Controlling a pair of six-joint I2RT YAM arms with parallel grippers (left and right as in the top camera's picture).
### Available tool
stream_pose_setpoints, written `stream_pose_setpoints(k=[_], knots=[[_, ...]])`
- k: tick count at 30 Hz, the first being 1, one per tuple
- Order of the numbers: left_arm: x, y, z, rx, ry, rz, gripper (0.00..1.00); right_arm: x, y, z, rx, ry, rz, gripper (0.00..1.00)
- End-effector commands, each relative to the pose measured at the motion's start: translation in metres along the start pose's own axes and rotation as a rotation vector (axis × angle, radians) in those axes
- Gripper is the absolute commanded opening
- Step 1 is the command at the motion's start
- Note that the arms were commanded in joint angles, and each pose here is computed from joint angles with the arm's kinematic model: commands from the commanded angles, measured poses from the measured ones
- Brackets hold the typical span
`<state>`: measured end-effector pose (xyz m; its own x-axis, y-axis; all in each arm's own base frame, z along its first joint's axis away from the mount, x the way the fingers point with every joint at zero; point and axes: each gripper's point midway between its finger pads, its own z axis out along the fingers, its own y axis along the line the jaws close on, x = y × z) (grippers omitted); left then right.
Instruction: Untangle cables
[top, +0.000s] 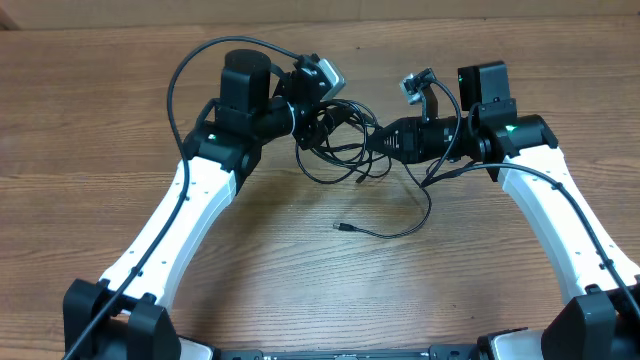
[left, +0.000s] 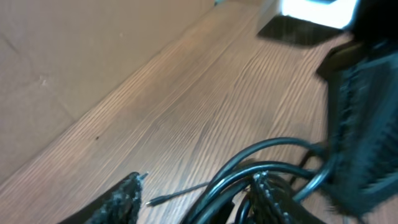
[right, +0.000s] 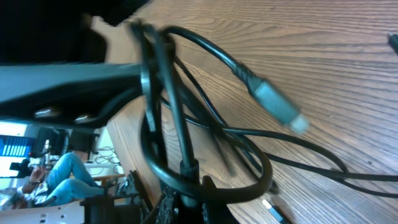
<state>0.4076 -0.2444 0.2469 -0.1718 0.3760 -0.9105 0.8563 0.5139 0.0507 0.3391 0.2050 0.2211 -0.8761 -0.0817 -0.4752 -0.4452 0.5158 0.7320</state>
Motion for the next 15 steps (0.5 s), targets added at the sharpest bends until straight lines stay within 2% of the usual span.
stream_pose_setpoints(k=[1,3,4,5,6,9,13,15], knots=[[0.019,0.013,0.012,-0.038,0.06,0.074,0.52,-0.008,0.023,-0.006,-0.082,-0.009,-0.043,0.05],[0.029,0.013,0.018,-0.028,0.082,0.058,0.45,-0.006,0.029,-0.006,-0.117,-0.002,-0.04,0.05],[0.032,0.013,0.02,-0.026,0.087,0.055,0.3,-0.006,0.03,-0.007,-0.124,-0.001,-0.039,0.05],[0.033,0.014,0.021,-0.026,0.089,0.053,0.08,-0.005,0.029,-0.007,-0.122,0.001,-0.024,0.06],[0.032,0.015,0.021,-0.032,0.087,0.054,0.04,-0.005,0.029,-0.007,-0.123,0.002,-0.014,0.06],[0.024,0.018,0.021,-0.046,0.056,0.01,0.04,-0.003,0.029,-0.006,-0.119,0.009,0.001,0.09],[0.011,0.026,0.019,-0.073,-0.001,-0.181,0.04,0.002,0.012,-0.005,-0.024,0.02,0.054,0.13],[0.011,0.03,0.016,-0.084,-0.01,-0.27,0.04,0.004,0.002,-0.005,0.034,0.024,0.086,0.22]])
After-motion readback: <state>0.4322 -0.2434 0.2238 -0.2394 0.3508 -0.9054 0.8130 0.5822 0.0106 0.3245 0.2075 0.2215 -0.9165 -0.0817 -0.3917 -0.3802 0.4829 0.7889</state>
